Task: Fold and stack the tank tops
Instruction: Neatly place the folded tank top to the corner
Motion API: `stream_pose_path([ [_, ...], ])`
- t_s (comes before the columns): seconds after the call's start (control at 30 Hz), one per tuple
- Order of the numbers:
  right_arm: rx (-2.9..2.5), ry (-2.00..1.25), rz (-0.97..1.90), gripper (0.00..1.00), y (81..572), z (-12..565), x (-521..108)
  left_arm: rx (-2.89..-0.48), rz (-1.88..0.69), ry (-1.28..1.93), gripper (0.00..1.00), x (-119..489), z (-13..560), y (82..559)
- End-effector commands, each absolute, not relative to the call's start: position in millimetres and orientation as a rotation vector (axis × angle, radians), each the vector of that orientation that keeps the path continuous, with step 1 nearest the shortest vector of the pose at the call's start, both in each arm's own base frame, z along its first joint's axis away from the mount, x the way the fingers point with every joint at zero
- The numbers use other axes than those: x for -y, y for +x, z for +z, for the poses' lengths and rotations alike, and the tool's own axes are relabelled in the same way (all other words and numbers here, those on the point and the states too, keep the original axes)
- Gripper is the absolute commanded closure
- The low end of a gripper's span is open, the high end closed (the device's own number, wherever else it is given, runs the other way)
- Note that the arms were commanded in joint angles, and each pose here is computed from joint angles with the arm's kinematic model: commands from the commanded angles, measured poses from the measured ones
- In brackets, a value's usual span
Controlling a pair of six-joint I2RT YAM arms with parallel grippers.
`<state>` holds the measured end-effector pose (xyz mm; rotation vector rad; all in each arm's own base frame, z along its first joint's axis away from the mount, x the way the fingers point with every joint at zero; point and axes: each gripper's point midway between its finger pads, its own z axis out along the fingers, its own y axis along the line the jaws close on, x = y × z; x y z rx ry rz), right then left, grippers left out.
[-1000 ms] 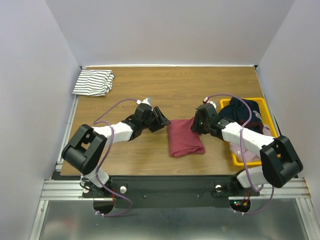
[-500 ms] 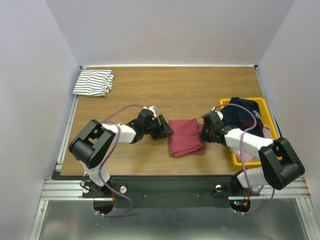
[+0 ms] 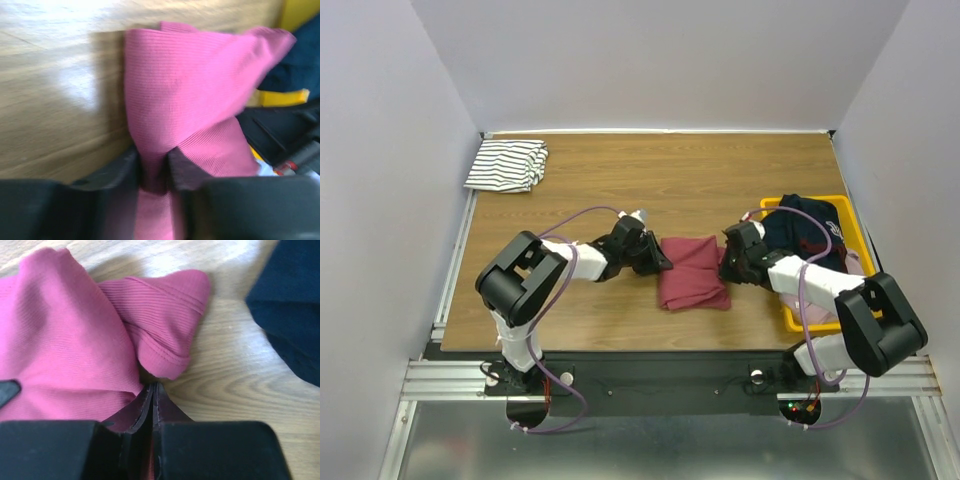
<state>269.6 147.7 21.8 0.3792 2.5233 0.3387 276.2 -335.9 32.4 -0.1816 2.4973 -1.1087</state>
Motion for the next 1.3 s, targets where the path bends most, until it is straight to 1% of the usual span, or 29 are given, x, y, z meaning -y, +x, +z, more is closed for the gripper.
stream_pose_path([
  [0.0,-2.46,0.349,0.437,0.89,290,39,-165,-2.577,-0.795,-0.194,0.8,312,6,289],
  [0.03,-2.451,0.342,0.444,0.84,293,43,-166,-2.573,-0.766,-0.184,0.86,312,8,293],
  [0.07,-2.431,0.327,0.461,0.7,296,52,-169,-2.588,-0.674,-0.173,0.94,302,4,297],
  [0.1,-2.408,0.316,0.481,0.62,301,62,-172,-2.556,-0.654,-0.16,1.0,307,16,310],
  [0.13,-2.376,0.298,0.504,0.47,304,75,-175,-2.555,-0.533,-0.178,1.0,293,14,317],
  [0.2,-2.343,0.277,0.533,0.34,308,92,-178,-2.539,-0.414,-0.132,1.0,283,18,329],
  [0.23,-2.318,0.266,0.547,0.29,313,107,-181,-2.495,-0.39,-0.131,1.0,285,35,347],
  [0.27,-2.295,0.248,0.555,0.23,315,118,-182,-2.493,-0.256,-0.126,1.0,265,35,356],
  [0.3,-2.282,0.235,0.565,0.21,316,126,-184,-2.483,-0.197,-0.12,1.0,258,37,365],
  [0.33,-2.279,0.226,0.57,0.21,317,132,-184,-2.438,-0.167,-0.124,1.0,257,54,383],
  [0.37,-2.257,0.216,0.587,0.21,320,144,-187,-2.421,-0.034,-0.107,1.0,237,58,391],
  [0.4,-2.249,0.197,0.615,0.21,319,151,-191,-2.386,0.014,-0.122,1.0,231,69,411],
  [0.43,-2.254,0.178,0.645,0.2,317,154,-196,-2.371,0.075,-0.128,1.0,220,74,421],
  [0.47,-2.245,0.164,0.664,0.2,317,160,-198,-2.355,0.198,-0.114,1.0,201,78,428],
  [0.5,-2.247,0.14,0.695,0.2,315,163,-203,-2.327,0.242,-0.145,1.0,190,87,448],
  [0.57,-2.239,0.124,0.705,0.2,314,167,-204,-2.299,0.338,-0.161,1.0,170,95,465],
  [0.6,-2.234,0.108,0.703,0.2,314,169,-204,-2.275,0.37,-0.168,1.0,157,103,484],
  [0.73,-2.234,0.068,0.707,0.2,314,170,-206,-2.214,0.463,-0.202,1.0,127,122,525],
  [0.77,-2.242,0.056,0.712,0.2,313,168,-208,-2.22,0.526,-0.217,1.0,106,117,534],
  [0.8,-2.245,0.052,0.718,0.2,313,168,-209,-2.187,0.519,-0.233,1.0,103,132,547],
  [0.83,-2.255,0.053,0.721,0.2,314,165,-210,-2.179,0.56,-0.245,1.0,83,136,555],
  [0.9,-2.264,0.048,0.733,0.21,313,163,-212,-2.174,0.584,-0.249,1.0,68,135,568],
  [0.93,-2.266,0.049,0.734,0.2,314,162,-213,-2.138,0.57,-0.269,1.0,63,149,580],
  [1.0,-2.271,0.046,0.723,0.21,315,160,-212,-2.134,0.585,-0.274,1.0,43,150,592],
  [1.1,-2.274,0.047,0.716,0.2,316,158,-212,-2.068,0.596,-0.284,1.0,21,175,612],
  [1.27,-2.29,0.048,0.704,0.21,319,151,-213,-2.011,0.611,-0.319,1.0,-14,196,627],
])
